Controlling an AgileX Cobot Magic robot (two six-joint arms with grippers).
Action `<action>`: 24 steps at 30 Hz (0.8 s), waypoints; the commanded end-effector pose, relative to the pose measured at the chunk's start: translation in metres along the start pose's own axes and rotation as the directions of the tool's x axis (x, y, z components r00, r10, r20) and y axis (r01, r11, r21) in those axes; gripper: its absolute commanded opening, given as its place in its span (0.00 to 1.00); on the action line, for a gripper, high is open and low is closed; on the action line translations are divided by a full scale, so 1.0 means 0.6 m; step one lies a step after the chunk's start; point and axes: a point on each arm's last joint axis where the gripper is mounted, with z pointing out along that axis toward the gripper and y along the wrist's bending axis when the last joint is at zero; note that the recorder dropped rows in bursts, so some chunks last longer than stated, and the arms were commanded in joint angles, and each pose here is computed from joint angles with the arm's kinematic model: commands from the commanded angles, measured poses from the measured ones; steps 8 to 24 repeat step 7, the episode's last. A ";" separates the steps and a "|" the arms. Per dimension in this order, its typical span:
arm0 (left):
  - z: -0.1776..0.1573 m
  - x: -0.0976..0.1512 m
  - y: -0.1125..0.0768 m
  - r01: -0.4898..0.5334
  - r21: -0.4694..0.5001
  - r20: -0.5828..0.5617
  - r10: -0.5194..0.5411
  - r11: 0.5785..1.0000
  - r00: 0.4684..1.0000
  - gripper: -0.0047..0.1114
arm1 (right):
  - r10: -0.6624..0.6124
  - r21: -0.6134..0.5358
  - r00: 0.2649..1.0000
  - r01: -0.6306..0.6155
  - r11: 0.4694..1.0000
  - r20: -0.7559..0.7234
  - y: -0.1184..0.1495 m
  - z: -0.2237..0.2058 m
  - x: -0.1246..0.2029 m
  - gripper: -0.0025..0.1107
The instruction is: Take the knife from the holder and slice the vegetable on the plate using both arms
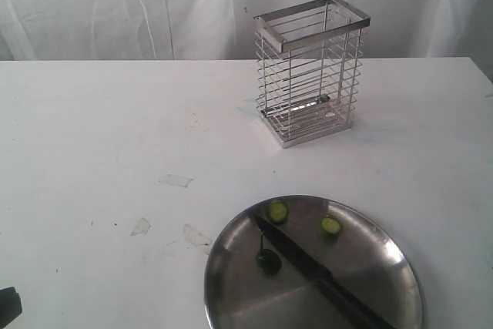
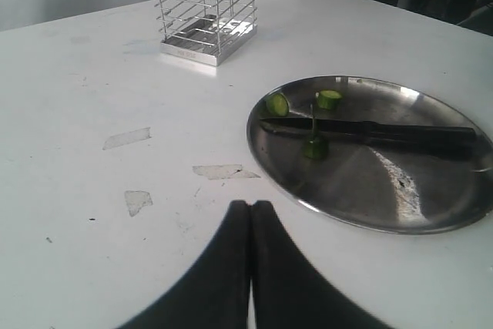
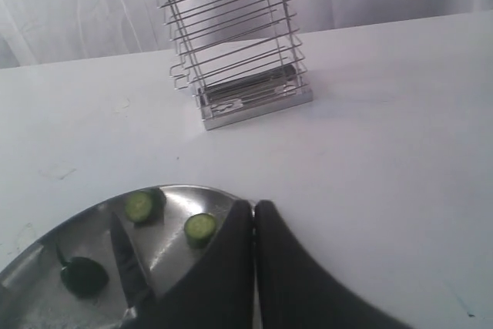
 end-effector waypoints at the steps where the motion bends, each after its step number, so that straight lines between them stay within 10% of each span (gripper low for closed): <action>1: 0.000 0.002 -0.001 0.012 0.005 0.004 -0.012 1.000 1.000 0.04 | 0.016 0.105 1.000 -0.018 0.994 0.021 -0.010 0.001 0.000 0.02; 24: 0.000 0.002 0.000 0.010 0.005 0.004 -0.010 1.000 1.000 0.04 | 0.020 0.131 0.999 -0.024 0.991 0.027 -0.013 0.001 -0.001 0.02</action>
